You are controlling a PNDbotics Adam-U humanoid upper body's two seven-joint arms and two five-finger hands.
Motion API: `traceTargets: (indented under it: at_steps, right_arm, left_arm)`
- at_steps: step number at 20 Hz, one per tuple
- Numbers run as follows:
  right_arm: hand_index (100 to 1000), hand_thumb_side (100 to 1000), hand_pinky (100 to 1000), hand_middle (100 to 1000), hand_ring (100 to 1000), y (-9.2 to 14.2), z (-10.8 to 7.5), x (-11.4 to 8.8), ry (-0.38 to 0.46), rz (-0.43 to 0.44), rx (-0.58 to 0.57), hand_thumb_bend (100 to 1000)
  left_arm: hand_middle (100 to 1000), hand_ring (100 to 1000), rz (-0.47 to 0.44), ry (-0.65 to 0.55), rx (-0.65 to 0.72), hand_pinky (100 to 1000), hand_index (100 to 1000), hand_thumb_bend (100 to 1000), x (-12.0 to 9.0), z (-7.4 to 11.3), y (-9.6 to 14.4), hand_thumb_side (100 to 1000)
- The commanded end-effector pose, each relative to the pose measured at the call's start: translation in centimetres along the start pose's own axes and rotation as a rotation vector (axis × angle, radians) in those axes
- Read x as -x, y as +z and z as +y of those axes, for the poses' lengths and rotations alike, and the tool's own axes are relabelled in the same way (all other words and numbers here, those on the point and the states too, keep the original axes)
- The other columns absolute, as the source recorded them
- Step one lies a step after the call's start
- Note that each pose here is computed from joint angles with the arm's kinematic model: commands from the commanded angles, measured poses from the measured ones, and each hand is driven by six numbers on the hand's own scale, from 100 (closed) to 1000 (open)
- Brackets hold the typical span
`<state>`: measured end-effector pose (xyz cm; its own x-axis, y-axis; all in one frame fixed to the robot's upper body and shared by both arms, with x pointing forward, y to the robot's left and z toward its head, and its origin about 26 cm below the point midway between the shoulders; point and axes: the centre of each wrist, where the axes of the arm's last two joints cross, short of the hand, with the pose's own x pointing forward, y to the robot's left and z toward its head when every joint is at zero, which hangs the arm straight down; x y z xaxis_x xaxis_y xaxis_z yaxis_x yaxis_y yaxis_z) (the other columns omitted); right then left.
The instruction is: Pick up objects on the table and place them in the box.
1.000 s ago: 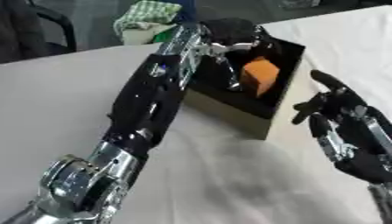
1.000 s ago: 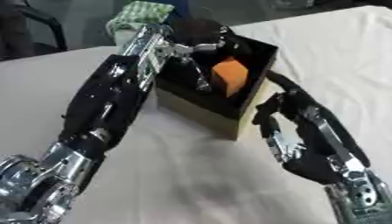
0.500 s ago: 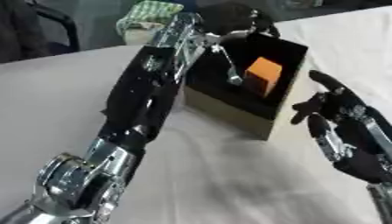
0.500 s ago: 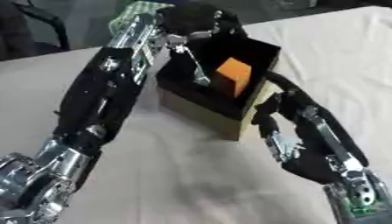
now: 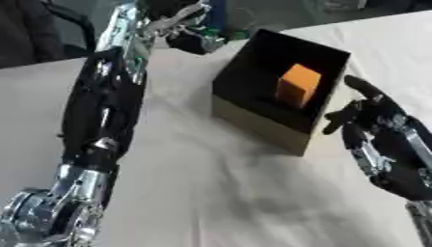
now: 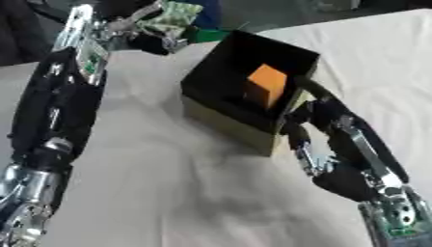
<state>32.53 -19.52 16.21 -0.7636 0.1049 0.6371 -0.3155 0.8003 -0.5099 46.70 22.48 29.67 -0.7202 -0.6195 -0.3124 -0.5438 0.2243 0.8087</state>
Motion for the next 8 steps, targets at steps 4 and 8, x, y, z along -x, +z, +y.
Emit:
traceTargets:
  at_steps: [4,8]
  right_arm:
    - [1000,524,771,516,566,-0.7,-0.8,-0.8,0.035,-0.036,0.012,100]
    - [1000,525,771,516,566,-1.0,-0.9,-1.1,0.038,-0.048,0.017,100]
  left_arm:
    - [624,613,0.103,0.072,-0.133,744,868,100,-0.4,-1.5,3.7,569]
    - [617,607,0.159,0.179,-0.172,739,875,100,-1.8,-5.1,6.9,615]
